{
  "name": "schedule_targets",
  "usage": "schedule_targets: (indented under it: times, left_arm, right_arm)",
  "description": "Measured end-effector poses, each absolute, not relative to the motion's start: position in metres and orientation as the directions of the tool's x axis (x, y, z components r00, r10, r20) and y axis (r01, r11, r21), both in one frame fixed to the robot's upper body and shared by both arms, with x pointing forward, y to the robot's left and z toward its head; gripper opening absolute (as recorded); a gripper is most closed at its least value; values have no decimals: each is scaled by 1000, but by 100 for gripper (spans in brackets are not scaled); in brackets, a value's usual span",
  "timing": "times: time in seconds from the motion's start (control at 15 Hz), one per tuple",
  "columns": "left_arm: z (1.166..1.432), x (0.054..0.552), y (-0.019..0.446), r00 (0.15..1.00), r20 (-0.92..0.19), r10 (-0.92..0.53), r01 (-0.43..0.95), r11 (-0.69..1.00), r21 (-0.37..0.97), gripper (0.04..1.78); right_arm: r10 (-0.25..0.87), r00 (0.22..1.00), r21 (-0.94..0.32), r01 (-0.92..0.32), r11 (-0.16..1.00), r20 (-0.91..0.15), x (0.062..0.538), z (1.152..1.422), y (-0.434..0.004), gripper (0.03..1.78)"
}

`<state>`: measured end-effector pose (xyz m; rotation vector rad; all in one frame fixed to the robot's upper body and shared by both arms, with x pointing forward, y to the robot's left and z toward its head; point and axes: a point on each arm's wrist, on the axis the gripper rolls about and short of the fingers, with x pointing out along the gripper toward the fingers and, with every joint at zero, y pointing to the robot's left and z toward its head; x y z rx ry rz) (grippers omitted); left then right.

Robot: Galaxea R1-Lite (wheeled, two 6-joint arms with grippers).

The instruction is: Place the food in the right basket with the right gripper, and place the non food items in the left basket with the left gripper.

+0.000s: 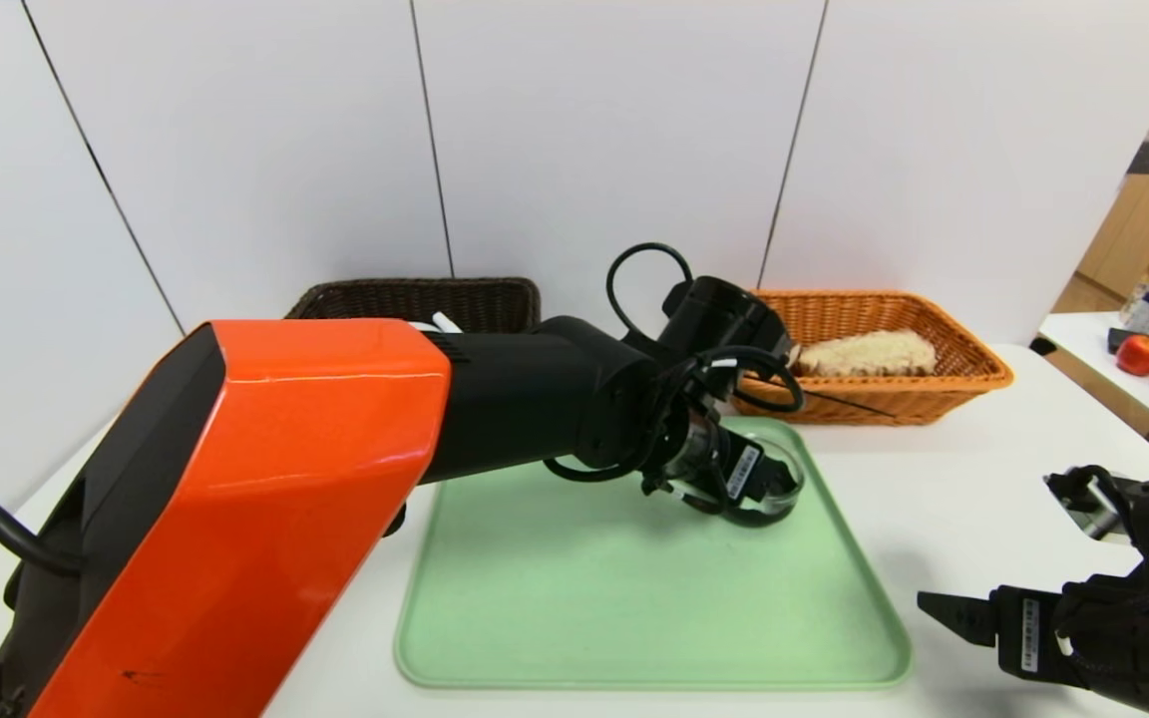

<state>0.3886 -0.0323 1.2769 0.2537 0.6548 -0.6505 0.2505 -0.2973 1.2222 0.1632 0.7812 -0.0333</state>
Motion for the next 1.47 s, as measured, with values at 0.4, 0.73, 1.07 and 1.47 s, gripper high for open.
schedule_targets:
  times: [0.4,0.73,1.07,1.47]
  left_arm:
    - [1281,389,-36,623,-595,-508,636,772,7,169]
    - [1274,391,-39,615,-605,-506,639,769,7,169]
    - [1266,393,-41,601,-615,-510,648,761,2,169]
    - [1265,394,-43,607,-605,-516,647,762,-2,169]
  right_arm:
    - [30,709,136,94,986,-705,250,1222,-297,171]
    - [30,709,136,94,986,-705,249,1222,-297,171]
    - [30,703,135,94,986,-711,248,1220,-298,171]
    - [29,701,134,95,986,-713,247,1219,-298,171]
